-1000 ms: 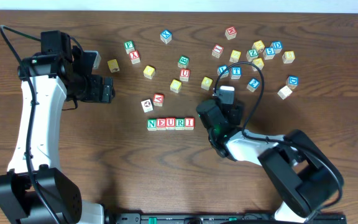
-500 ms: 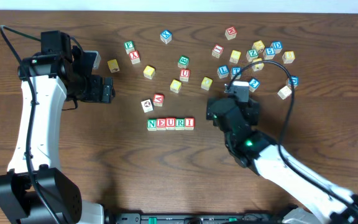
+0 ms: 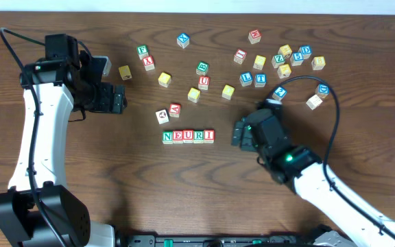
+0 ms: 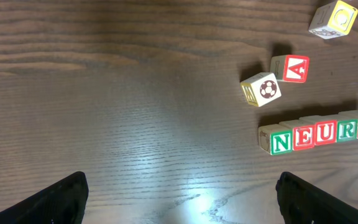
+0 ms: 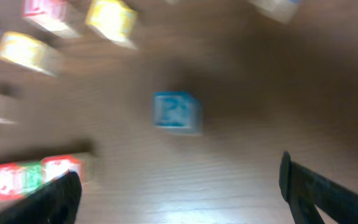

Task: Spell out NEURIPS

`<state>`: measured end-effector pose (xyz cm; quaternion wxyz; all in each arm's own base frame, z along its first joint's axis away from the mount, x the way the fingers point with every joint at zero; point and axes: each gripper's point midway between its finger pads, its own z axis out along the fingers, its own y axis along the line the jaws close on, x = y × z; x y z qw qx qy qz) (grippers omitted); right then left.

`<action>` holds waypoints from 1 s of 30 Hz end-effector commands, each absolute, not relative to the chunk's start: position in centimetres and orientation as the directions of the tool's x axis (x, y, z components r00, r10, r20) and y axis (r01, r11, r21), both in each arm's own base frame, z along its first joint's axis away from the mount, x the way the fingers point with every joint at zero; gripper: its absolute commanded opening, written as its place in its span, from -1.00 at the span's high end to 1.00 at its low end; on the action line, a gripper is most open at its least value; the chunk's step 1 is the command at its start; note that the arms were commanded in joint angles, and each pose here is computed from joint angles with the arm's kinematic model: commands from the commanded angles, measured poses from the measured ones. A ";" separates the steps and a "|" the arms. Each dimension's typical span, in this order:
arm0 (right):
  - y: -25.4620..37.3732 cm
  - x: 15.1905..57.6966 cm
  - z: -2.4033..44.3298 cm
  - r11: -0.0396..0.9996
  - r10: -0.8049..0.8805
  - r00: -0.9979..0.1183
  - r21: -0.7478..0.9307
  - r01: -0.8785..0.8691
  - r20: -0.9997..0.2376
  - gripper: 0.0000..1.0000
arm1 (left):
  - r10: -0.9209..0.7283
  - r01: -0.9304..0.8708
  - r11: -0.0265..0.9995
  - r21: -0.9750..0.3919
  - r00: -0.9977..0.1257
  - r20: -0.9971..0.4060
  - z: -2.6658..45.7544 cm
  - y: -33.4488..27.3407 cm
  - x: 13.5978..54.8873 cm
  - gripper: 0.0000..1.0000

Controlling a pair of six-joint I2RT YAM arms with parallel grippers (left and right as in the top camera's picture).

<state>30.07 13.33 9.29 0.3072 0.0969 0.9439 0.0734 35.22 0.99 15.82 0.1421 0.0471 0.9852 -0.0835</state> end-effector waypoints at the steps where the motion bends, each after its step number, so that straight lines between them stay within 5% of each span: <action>1: 12.3 31.7 11.3 0.939 0.342 -0.785 0.224 0.262 -0.516 -0.96 | 0.083 0.136 0.979 -0.150 -0.944 -0.319 16.9 0.8 35.5 -0.90; 10: 13.5 34.7 13.8 0.977 0.212 -0.910 0.048 0.209 -0.355 -0.98 | 0.083 0.136 0.979 -0.150 -0.944 -0.319 16.9 0.8 35.5 -0.89; 17: 14.6 36.2 8.6 0.966 0.246 -0.949 -0.026 0.256 -0.198 -0.89 | 0.083 0.136 0.979 -0.150 -0.944 -0.319 16.9 0.8 35.5 -0.89; 30: 14.4 36.7 4.1 0.956 0.263 -0.953 -0.093 0.279 -0.150 -0.73 | 0.083 0.137 0.979 -0.150 -0.944 -0.319 16.9 0.8 35.5 -0.89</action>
